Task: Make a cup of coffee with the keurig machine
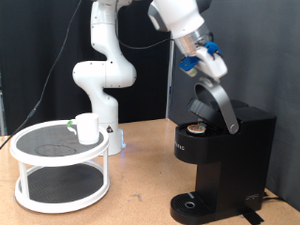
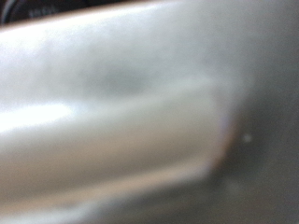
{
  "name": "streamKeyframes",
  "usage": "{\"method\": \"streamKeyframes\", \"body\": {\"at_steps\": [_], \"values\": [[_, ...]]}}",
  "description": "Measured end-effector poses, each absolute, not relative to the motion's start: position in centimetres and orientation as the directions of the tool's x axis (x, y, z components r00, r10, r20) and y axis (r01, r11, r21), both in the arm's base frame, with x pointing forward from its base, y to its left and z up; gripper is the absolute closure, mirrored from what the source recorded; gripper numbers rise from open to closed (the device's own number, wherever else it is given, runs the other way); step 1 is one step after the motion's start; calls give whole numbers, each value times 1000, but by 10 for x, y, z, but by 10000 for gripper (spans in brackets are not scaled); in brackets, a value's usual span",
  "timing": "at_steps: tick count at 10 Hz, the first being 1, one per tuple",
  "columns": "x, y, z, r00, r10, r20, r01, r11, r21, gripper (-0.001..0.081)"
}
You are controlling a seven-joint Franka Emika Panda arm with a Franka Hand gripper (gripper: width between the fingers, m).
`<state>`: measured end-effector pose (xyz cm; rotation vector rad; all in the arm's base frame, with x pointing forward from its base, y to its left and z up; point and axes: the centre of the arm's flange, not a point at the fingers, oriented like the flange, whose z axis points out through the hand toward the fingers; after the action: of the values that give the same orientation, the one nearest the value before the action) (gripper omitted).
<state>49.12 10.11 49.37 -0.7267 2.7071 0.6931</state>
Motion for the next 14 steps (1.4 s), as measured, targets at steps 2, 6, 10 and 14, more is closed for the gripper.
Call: {"method": "streamKeyframes", "body": {"at_steps": [2,6,10,14], "values": [[489,84,485,-854,-393,-341,-507,778,372,806],[486,64,469,-854,-396,-338,-503,794,342,806],[483,45,437,-864,-376,-336,-468,845,258,806],[482,30,418,-842,-383,-381,-467,870,157,806]]}}
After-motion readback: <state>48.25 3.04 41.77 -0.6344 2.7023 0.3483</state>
